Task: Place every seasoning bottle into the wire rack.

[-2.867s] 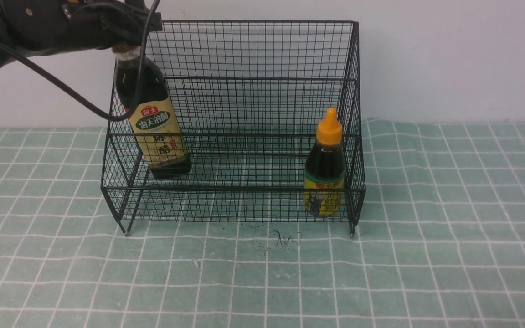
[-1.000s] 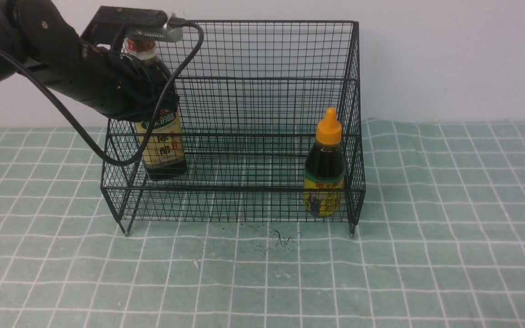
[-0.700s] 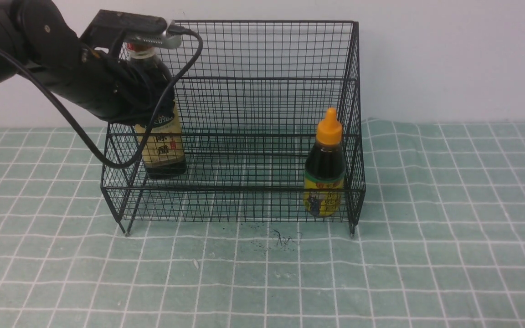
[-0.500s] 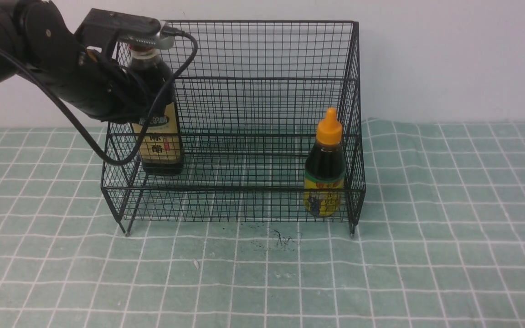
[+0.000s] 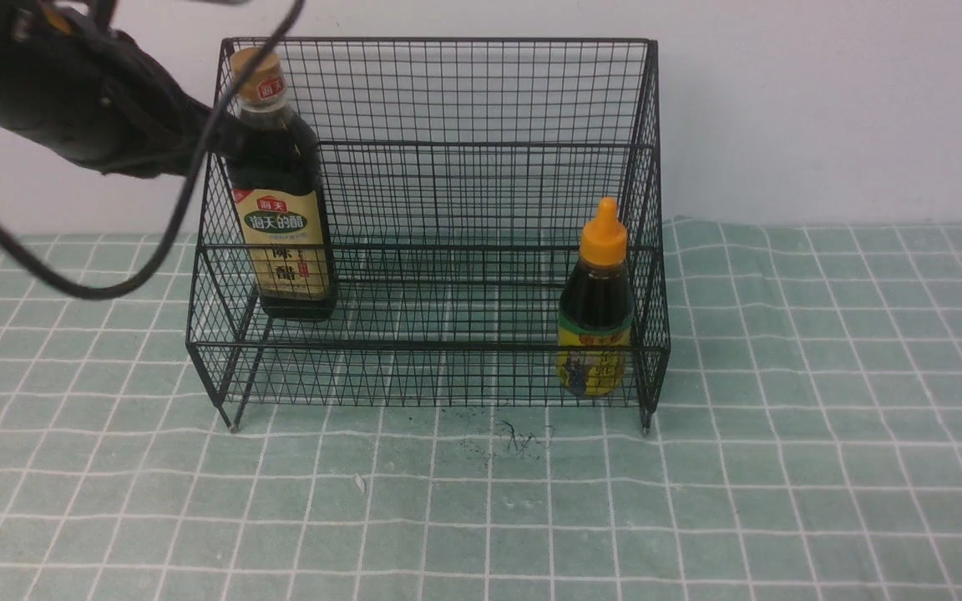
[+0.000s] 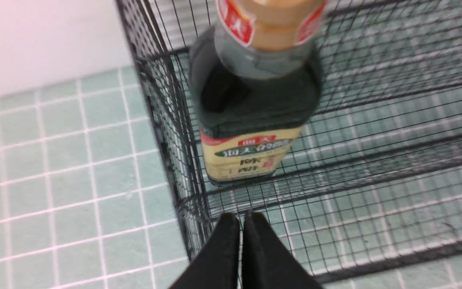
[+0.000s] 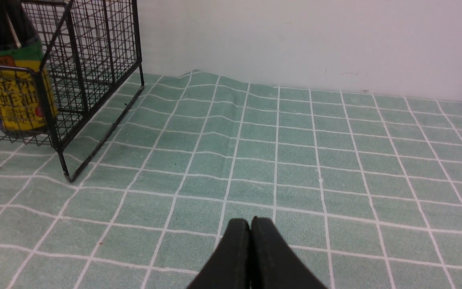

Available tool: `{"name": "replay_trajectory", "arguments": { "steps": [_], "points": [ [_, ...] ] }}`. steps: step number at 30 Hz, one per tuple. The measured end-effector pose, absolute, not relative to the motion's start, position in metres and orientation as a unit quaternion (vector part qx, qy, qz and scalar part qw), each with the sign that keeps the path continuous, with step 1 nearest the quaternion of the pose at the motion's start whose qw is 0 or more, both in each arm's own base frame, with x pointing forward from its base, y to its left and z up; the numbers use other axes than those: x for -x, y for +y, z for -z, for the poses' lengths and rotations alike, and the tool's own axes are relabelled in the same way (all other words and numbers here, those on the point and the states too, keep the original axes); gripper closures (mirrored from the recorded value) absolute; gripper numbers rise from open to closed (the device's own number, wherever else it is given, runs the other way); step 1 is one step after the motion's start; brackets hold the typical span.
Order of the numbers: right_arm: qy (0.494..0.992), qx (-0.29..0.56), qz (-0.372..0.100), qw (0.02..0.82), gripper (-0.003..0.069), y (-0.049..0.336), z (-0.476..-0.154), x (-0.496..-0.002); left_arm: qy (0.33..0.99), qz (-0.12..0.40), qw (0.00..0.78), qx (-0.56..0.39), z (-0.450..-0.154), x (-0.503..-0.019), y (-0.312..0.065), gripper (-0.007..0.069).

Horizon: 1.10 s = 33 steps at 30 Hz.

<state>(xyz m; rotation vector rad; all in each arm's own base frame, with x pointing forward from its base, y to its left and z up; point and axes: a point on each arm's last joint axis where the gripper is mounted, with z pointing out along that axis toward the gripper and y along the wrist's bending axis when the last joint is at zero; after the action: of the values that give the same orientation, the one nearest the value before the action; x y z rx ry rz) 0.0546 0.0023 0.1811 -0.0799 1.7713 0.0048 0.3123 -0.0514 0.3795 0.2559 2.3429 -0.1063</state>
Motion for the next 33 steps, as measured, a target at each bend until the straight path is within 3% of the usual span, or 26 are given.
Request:
{"name": "replay_trajectory", "arguments": {
  "steps": [4, 13, 25, 33],
  "points": [
    [0.774, 0.035, -0.002, 0.632, 0.0672, 0.002, -0.181, -0.055, 0.890, 0.049, 0.444, -0.086, -0.405, -0.255, -0.043, 0.0631],
    [0.774, 0.036, -0.002, 0.632, 0.0672, 0.002, -0.181, -0.055, 0.780, 0.070, 0.620, -0.052, -0.384, -0.127, -0.022, 0.0631],
    [0.774, 0.036, -0.002, 0.632, 0.0672, 0.002, -0.181, -0.055, 0.768, 0.086, 0.634, -0.038, -0.355, -0.064, -0.013, 0.0631],
    [0.774, 0.036, -0.002, 0.632, 0.0672, 0.002, -0.181, -0.055, 0.779, 0.085, 0.620, -0.041, -0.351, -0.059, -0.012, 0.0631]
  ]
}}
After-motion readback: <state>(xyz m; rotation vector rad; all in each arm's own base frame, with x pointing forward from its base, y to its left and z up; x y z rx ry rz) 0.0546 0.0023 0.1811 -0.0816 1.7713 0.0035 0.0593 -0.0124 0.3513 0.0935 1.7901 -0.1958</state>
